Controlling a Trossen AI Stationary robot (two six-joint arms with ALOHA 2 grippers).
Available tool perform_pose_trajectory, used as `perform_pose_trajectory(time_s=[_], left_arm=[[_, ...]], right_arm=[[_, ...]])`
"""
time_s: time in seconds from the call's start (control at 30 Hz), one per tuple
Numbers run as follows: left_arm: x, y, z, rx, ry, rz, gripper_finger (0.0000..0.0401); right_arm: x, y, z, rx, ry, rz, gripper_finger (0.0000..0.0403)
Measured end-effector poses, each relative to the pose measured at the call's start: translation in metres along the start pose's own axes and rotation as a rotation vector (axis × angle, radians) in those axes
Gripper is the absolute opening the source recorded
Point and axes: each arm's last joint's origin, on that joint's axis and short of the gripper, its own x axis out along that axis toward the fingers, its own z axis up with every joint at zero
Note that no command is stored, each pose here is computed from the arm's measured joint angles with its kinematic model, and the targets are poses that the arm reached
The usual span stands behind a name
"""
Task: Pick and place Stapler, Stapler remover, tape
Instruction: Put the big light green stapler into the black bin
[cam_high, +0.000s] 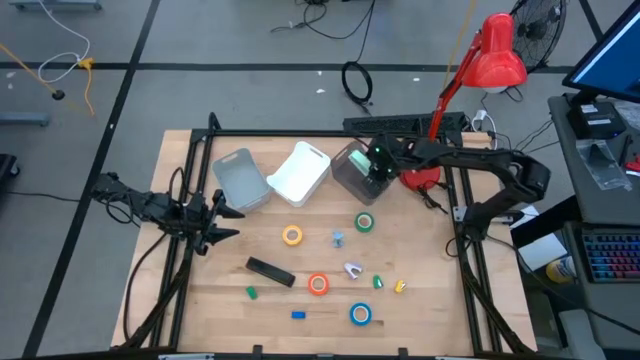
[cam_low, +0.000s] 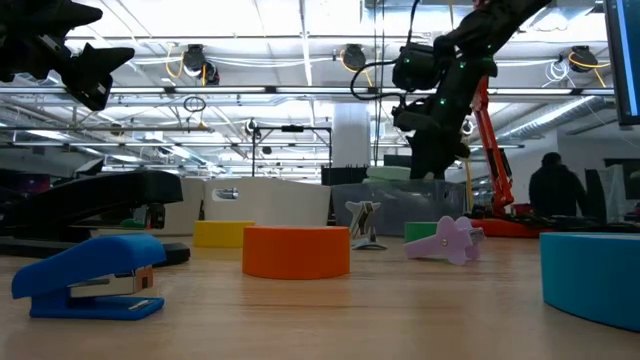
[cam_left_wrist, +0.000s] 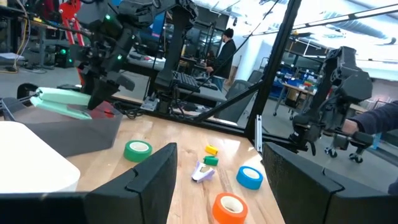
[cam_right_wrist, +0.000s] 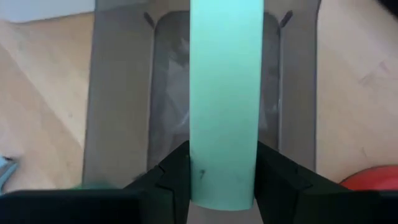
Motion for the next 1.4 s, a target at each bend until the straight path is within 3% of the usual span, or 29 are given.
perform_pose_trajectory(time_s=[1.13,1.4], left_arm=[[0.0,0.0,0.0,0.002,0.0,0.0,0.0241],[0.0,0.0,0.0,0.001,-0.001,0.0,0.0241]], right_arm=[[0.005,0.0,-0.004,-0.054,0.052,-0.008,0.0128],[0.025,-0.001,-0.007,-0.053,0.112,-0.023,0.0128]])
